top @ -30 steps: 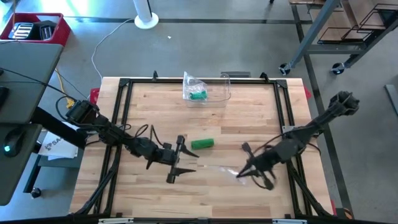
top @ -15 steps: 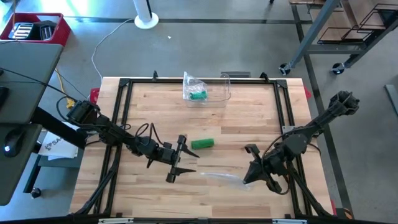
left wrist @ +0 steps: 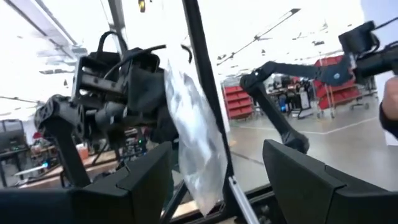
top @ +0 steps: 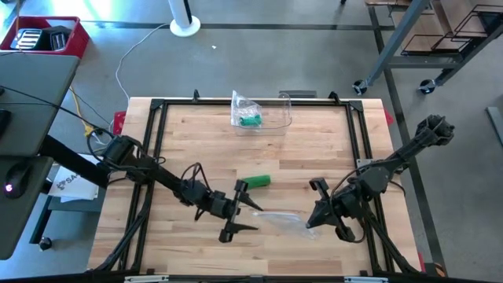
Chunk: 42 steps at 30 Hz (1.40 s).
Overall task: Roll bandage
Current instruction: Open the zip bag
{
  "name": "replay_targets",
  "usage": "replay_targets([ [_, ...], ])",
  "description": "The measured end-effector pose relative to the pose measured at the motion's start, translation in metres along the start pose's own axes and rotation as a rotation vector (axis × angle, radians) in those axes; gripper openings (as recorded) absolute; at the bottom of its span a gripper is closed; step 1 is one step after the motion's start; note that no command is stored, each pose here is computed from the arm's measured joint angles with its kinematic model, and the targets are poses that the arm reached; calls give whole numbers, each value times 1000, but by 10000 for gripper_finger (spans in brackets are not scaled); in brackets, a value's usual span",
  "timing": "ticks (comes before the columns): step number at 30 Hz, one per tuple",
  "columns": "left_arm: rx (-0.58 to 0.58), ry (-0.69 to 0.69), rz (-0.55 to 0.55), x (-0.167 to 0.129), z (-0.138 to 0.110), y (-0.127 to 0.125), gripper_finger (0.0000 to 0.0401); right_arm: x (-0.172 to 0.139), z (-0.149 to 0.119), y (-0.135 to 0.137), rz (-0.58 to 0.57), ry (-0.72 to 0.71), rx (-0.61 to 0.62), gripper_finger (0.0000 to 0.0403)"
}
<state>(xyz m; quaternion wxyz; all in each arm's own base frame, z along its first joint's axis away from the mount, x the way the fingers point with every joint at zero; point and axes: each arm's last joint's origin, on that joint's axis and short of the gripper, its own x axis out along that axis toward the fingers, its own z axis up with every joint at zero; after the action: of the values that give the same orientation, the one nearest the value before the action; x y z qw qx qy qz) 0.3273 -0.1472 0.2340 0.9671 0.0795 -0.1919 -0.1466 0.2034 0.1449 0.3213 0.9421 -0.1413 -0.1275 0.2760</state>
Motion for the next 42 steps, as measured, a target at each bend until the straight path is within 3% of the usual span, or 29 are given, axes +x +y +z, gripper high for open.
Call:
replay_targets([
  [7,3,-24,4,3,5,-1,230,0,0,-1,-28,10,3,0],
  [15,-1,20,13,3,1,-1,115,0,-1,-1,-53,20,11,0],
  [20,17,61,88,3,-1,-2,41,0,-2,-2,-73,37,18,0],
  [24,74,206,233,0,-6,-6,10,-1,-7,-3,-203,125,47,0],
  [29,150,487,450,-12,-2,-5,13,-7,-24,-6,-522,363,109,0],
  [31,150,604,506,-20,-3,-2,10,-12,-33,-7,-660,463,119,2],
  [33,107,686,535,-27,-4,5,9,-16,-40,-8,-723,532,111,10],
  [38,4,832,559,-40,-17,16,8,-10,-48,-17,-635,504,193,66],
  [42,-56,841,537,-38,-27,22,8,5,-65,-24,-515,482,218,126],
])
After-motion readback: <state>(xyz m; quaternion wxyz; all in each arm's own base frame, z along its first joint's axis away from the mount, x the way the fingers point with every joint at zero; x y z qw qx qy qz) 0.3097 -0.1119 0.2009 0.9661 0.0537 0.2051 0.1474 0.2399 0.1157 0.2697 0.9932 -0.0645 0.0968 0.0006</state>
